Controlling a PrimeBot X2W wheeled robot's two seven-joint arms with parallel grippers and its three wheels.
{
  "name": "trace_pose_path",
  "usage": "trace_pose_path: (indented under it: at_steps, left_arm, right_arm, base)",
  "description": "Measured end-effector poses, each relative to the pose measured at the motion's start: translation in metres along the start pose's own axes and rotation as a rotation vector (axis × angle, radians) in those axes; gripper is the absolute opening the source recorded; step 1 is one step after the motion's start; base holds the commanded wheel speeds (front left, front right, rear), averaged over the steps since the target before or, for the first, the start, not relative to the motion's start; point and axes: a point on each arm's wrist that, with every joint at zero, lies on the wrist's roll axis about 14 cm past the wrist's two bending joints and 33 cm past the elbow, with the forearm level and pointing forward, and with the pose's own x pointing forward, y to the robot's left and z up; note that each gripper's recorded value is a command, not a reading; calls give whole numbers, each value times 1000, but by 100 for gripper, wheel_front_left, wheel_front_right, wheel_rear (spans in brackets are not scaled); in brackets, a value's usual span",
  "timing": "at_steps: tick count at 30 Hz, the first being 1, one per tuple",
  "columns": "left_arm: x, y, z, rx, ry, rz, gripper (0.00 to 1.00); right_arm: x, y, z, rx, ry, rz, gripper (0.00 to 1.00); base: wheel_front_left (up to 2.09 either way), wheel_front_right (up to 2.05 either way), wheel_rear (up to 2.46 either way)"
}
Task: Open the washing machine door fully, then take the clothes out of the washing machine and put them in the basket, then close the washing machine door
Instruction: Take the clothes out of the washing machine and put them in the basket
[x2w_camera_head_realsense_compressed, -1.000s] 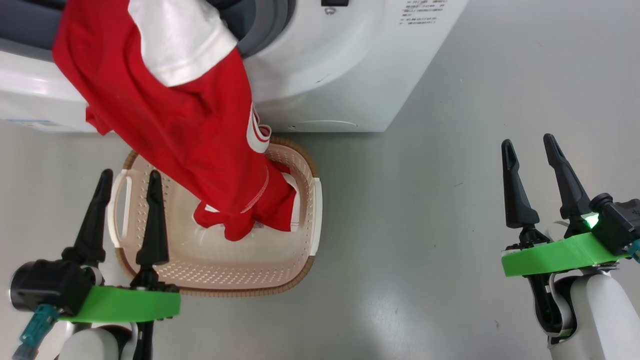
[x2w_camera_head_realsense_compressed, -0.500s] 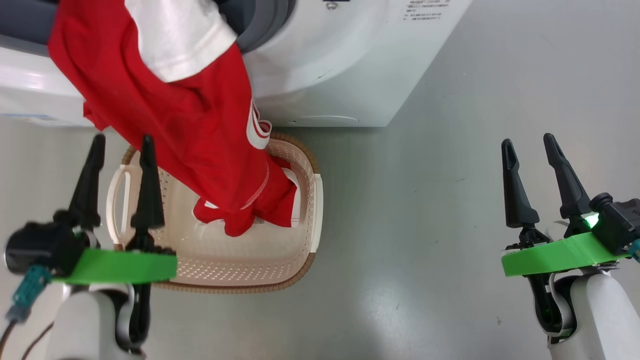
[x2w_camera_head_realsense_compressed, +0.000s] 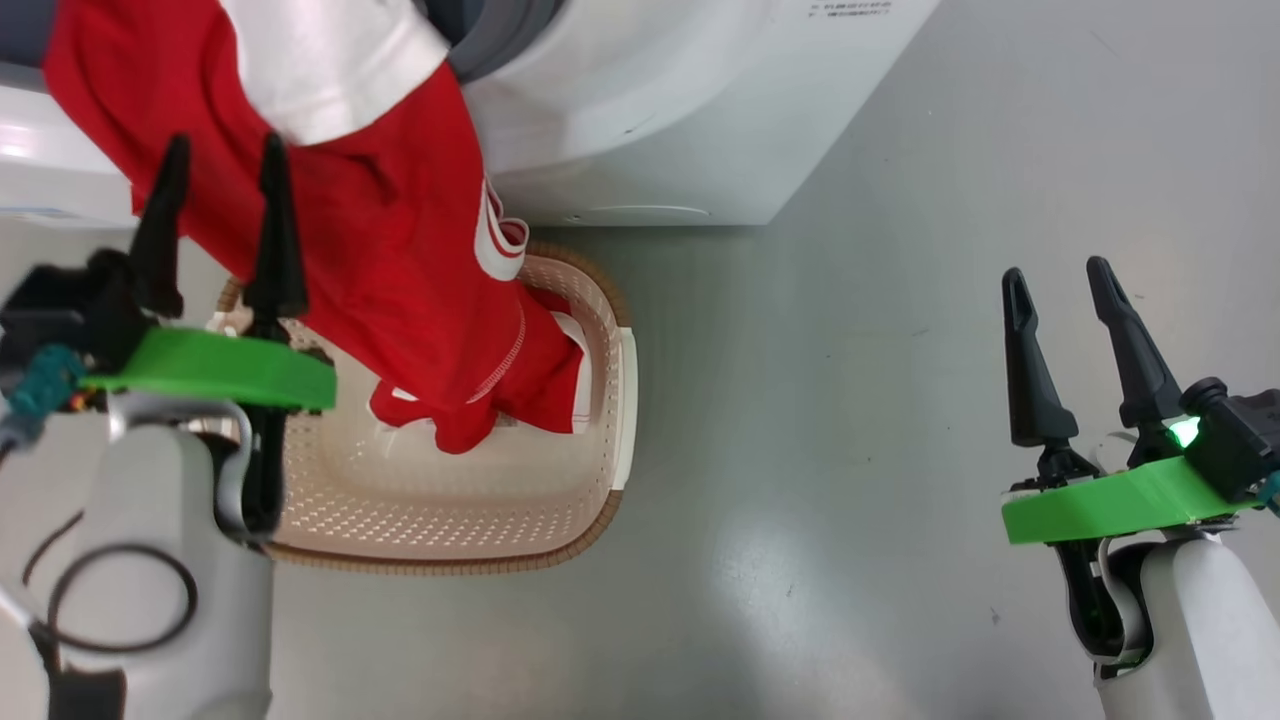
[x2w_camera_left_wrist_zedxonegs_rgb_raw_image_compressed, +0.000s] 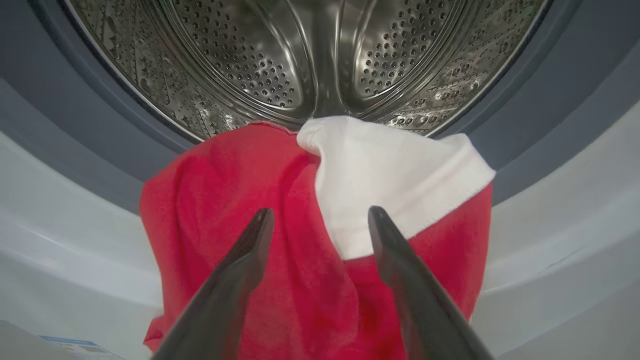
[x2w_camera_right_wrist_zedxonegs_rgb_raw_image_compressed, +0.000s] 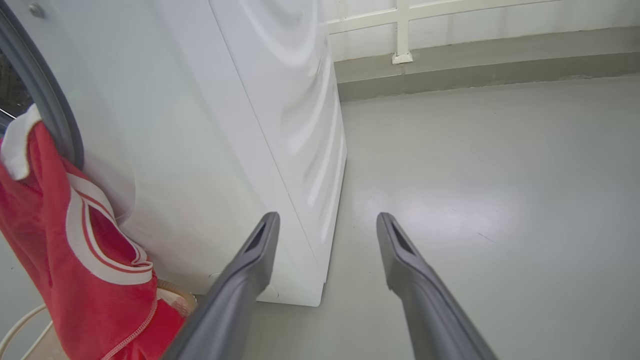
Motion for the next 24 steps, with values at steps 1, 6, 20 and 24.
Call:
trace_pose_path:
  at_steps: [1,6,20,24]
  left_arm:
    - [3,1,-2,-1,7,3,100]
    - [19,2,-12,-1,41,5,100]
    - [32,10,-30,8,114,20,39]
    - [35,10,-26,11,105,19,0]
  right_arm:
    - [1,0,0,0,-2,-1,100]
    - [3,-4,1,-4,-5,-8,100]
    - [5,-9,3,-2,-13,-21,100]
    - [5,-9,5,-2,-18,-19,100]
  base:
    - [0,0,0]
    - [0,0,0]
    - [0,0,0]
    - [0,0,0]
